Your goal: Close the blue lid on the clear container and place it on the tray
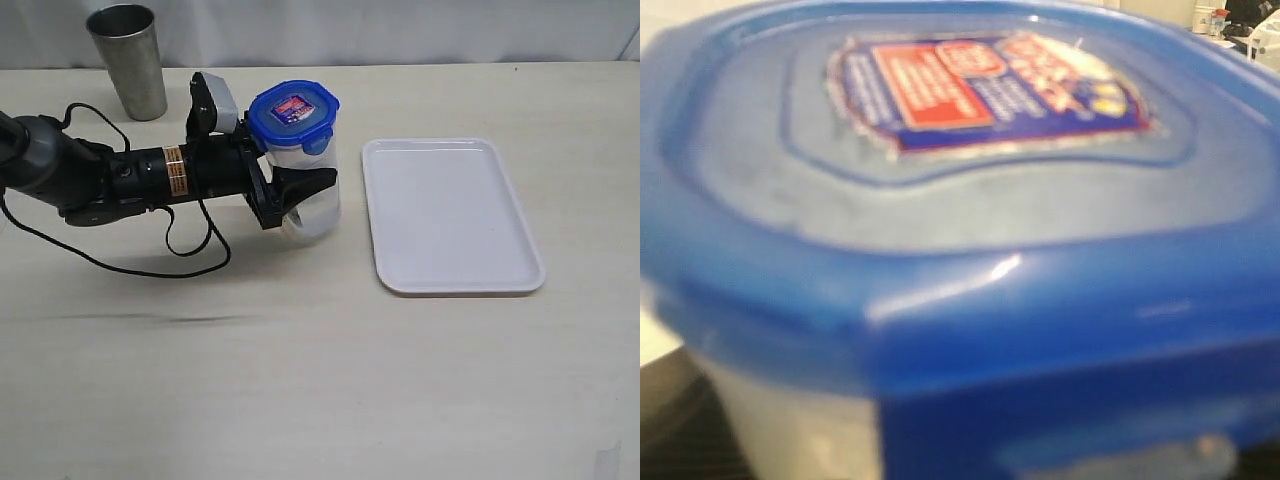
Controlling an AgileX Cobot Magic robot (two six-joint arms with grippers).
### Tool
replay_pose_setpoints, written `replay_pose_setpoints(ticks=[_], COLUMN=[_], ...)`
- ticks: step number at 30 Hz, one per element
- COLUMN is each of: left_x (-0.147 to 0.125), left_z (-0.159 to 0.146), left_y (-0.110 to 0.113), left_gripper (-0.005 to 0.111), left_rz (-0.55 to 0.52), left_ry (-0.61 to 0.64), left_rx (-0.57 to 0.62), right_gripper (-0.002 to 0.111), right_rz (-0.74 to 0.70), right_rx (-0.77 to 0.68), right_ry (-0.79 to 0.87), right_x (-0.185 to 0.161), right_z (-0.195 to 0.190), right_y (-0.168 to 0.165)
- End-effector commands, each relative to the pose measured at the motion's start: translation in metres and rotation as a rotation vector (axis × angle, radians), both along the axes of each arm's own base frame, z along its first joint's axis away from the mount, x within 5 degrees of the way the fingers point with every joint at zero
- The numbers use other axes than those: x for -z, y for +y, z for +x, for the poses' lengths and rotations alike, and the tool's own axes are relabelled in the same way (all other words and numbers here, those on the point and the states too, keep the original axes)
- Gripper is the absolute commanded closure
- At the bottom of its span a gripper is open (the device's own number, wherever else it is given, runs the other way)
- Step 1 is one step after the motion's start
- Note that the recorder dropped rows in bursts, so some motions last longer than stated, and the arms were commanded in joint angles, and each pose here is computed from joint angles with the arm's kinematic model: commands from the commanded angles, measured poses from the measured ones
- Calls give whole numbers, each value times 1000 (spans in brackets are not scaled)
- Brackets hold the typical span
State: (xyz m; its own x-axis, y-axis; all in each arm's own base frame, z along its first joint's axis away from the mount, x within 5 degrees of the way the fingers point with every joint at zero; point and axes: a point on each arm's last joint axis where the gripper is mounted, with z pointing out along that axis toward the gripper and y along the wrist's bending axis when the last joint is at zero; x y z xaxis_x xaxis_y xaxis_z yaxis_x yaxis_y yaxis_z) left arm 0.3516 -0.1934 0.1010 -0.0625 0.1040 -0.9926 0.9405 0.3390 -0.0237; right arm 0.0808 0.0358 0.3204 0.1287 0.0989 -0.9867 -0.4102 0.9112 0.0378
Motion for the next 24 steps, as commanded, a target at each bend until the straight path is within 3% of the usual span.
replay_pose_setpoints(ticks=[1,14,16,20,24], left_x=[-12,-12,-12,-12,-12], left_z=[2,2,2,2,2], left_y=[-1,-1,-1,-1,-1], left_gripper=[107,107,107,107,107], left_rz=[-70,-68,-68,-68,-68], left_ry=[-21,-21,-21,-21,-21], left_rx=[-6,-3,-3,-3,-3], right_gripper=[104,104,104,104,104], right_rz=[40,75,13,-242,-251], right_rx=[-6,-7,8,108,212], right_ry=[-82,-157,-185,-324,-364], right_x=[-6,-9,-9,-11,-13], right_z=[-19,-36,-36,-41,-49], right_y=[-9,-16,-16,-19,-26])
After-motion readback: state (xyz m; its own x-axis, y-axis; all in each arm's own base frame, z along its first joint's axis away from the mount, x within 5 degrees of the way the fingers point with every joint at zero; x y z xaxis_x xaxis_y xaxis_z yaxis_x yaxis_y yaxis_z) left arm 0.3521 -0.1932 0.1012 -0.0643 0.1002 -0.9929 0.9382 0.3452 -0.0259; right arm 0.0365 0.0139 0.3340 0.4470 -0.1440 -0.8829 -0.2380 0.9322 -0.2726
